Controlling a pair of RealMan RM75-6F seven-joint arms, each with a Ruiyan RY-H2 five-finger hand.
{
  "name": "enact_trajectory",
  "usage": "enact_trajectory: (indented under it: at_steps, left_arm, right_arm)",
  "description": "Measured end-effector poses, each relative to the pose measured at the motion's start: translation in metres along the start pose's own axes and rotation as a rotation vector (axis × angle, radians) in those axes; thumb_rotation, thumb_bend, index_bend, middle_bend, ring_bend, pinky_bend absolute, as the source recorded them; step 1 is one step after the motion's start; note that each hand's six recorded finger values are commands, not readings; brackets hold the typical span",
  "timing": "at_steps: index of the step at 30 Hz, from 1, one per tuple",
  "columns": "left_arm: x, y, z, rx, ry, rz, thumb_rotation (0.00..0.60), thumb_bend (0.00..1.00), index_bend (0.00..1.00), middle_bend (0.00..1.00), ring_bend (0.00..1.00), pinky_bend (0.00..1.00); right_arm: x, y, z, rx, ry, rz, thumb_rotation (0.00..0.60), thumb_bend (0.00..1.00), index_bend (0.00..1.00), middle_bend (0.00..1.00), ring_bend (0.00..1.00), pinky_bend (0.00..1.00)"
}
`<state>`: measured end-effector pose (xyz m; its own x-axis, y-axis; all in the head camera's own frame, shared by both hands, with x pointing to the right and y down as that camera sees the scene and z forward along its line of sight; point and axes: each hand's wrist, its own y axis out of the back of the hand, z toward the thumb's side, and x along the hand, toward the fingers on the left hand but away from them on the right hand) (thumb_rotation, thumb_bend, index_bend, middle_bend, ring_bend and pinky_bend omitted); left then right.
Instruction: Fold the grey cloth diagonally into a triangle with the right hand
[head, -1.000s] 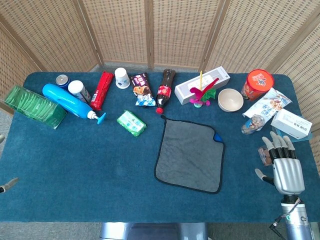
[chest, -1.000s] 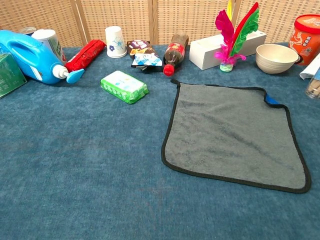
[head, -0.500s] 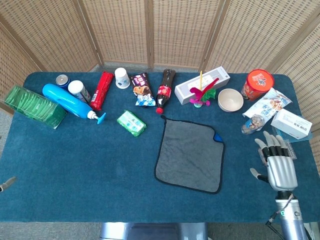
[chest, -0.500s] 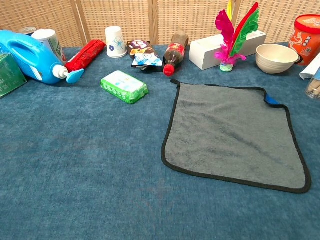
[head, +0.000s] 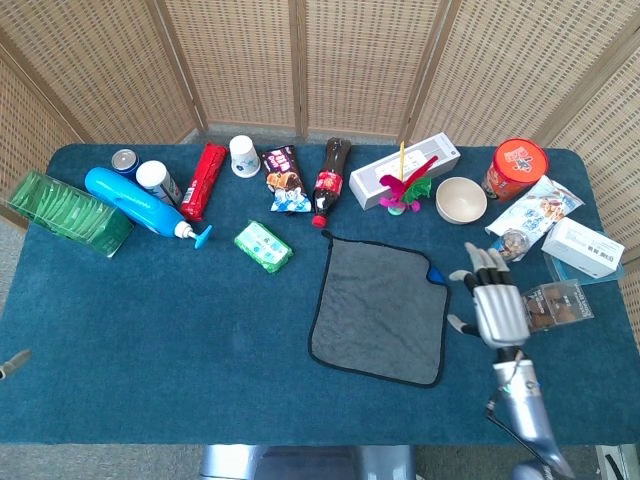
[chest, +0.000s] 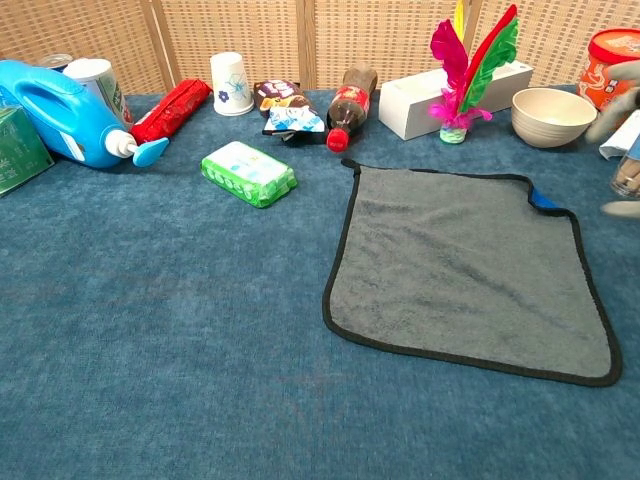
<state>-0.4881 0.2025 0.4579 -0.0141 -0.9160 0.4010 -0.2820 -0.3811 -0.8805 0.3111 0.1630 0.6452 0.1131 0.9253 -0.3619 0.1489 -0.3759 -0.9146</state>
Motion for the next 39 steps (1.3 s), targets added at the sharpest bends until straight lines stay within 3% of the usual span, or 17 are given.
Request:
enact_trajectory:
  at_steps: [8,23,39]
  left_arm:
    - [0.001,0.001,-0.001,-0.003,0.007,0.000,0.600,0.21,0.05,0.00,0.00,0.00]
    - [0.000,0.002,-0.003,-0.005,0.009,0.001,0.600,0.21,0.05,0.00,0.00,0.00]
    - [0.001,0.001,-0.002,-0.007,0.009,-0.006,0.600,0.21,0.05,0.00,0.00,0.00]
  right_arm:
    - [-0.029,-0.027,0.015,0.012,-0.016,0.022,0.600,0.00,0.37,0.00,0.00,0.00]
    - [-0.059,-0.055,0.014,0.062,-0.086,0.019,0.600,0.00,0.38,0.00,0.00,0.00]
    - [-0.078,-0.068,0.003,0.127,-0.141,0.024,0.600,0.00,0.36,0.00,0.00,0.00]
